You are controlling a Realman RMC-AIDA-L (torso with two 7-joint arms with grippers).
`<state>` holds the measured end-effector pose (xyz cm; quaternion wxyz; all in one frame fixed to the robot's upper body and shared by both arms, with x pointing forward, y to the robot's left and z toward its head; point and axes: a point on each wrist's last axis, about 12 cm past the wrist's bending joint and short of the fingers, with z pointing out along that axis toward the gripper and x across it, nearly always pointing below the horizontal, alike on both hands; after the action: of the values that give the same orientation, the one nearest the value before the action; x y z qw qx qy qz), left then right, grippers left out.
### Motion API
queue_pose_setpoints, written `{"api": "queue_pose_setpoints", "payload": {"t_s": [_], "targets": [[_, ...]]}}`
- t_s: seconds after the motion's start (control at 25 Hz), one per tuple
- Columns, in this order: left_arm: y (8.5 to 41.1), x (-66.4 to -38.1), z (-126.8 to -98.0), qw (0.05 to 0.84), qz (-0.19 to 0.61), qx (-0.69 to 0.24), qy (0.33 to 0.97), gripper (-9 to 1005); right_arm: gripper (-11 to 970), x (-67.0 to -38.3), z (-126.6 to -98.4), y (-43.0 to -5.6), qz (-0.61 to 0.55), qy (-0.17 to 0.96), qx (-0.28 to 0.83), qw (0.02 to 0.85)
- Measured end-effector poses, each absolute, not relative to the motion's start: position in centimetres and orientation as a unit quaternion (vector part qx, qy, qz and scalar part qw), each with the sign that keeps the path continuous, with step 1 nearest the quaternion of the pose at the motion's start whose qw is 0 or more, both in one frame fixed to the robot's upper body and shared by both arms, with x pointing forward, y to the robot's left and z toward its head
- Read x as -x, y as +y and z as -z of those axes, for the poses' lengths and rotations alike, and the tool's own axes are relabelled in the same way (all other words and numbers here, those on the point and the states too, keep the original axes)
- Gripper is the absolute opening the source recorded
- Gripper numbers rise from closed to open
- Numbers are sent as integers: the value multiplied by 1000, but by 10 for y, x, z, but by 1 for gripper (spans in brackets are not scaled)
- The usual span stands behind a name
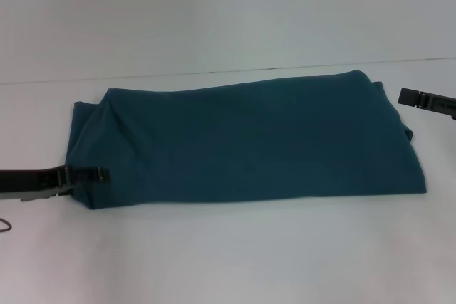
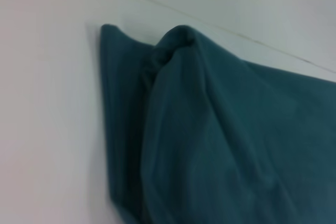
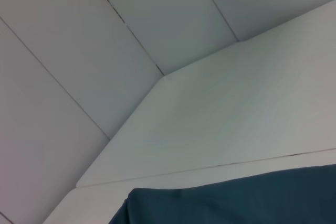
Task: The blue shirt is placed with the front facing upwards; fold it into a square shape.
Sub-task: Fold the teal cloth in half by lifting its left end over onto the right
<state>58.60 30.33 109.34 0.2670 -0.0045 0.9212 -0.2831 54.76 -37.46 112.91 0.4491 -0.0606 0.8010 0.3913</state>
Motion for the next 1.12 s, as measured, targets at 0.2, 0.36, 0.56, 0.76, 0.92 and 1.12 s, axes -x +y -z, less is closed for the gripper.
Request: {"api": "queue_pose_setpoints", "payload": {"t_s": [0.2, 0.36, 0.56, 0.76, 0.92, 1.12], "targets": [[301, -588, -1096, 270, 288, 2, 919, 953, 872, -548, -1128, -375, -390, 802, 60, 449], [308, -584, -1094, 267, 282, 7, 921, 953, 873, -548, -1128, -375, -388, 802, 60, 450], [319, -578, -1092, 272, 270, 17, 923, 952, 873, -548, -1128, -375, -387, 802, 59, 451], [322, -575, -1090, 270, 267, 20, 925, 952, 873, -548, -1129, -376, -386, 803, 58, 451], [322, -574, -1088, 263, 264, 18, 928, 951, 873, -549, -1129, -376, -386, 803, 57, 451], [319, -572, -1091, 248, 271, 5, 930, 951, 873, -549, -1130, -377, -386, 802, 57, 451]]}}
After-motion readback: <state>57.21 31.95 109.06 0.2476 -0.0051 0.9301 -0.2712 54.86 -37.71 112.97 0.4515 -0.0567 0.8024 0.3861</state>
